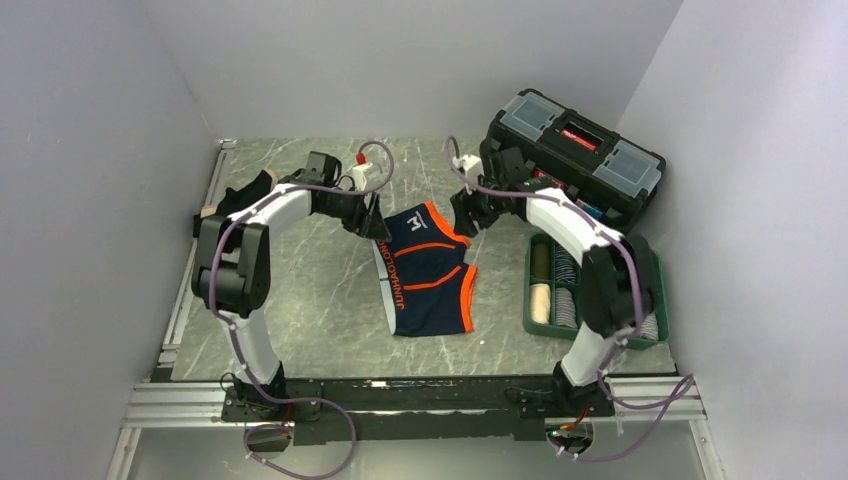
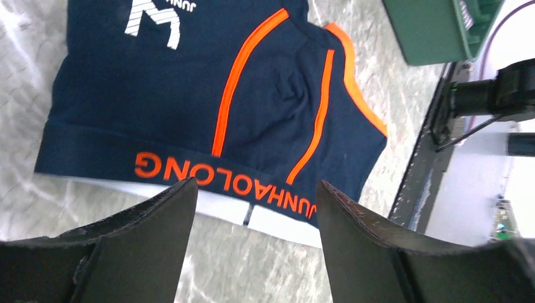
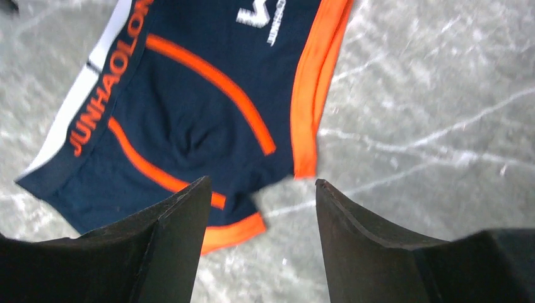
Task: Roll the underwear
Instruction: Flatten out the underwear at the center of the board, then fold the underwear at the center of the board.
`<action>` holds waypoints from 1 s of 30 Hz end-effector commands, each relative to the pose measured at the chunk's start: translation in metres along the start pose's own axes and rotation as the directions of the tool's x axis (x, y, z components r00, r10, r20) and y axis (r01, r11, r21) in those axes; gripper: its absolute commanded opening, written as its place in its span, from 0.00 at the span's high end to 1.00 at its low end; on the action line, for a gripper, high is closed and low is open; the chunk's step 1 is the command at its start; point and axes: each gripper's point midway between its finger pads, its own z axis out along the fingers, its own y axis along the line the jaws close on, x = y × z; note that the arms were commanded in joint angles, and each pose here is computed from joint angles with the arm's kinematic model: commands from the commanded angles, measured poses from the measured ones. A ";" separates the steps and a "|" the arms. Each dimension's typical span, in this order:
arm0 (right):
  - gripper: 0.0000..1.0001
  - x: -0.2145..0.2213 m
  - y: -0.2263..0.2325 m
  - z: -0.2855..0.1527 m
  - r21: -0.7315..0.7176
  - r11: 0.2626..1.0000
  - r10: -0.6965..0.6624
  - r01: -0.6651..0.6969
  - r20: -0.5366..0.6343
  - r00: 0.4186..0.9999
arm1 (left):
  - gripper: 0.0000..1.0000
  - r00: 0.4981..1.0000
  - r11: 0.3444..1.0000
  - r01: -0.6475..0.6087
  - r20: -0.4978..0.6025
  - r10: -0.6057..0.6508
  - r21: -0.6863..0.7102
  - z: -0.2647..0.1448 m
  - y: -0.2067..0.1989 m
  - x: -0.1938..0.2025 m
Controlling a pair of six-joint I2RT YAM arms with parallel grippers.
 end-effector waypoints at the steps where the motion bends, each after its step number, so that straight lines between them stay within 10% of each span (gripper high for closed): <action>1: 0.37 -0.031 -0.001 0.028 -0.177 0.978 0.124 -0.112 0.056 0.991 | 0.27 0.997 0.987 0.073 0.030 -0.078 0.140 0.013 -0.012 -0.022; 30: 0.41 0.009 -0.071 0.108 -0.104 0.961 0.241 -0.255 -0.132 0.962 | 0.26 0.974 0.976 0.191 -0.102 -0.202 -0.106 0.043 0.078 -0.001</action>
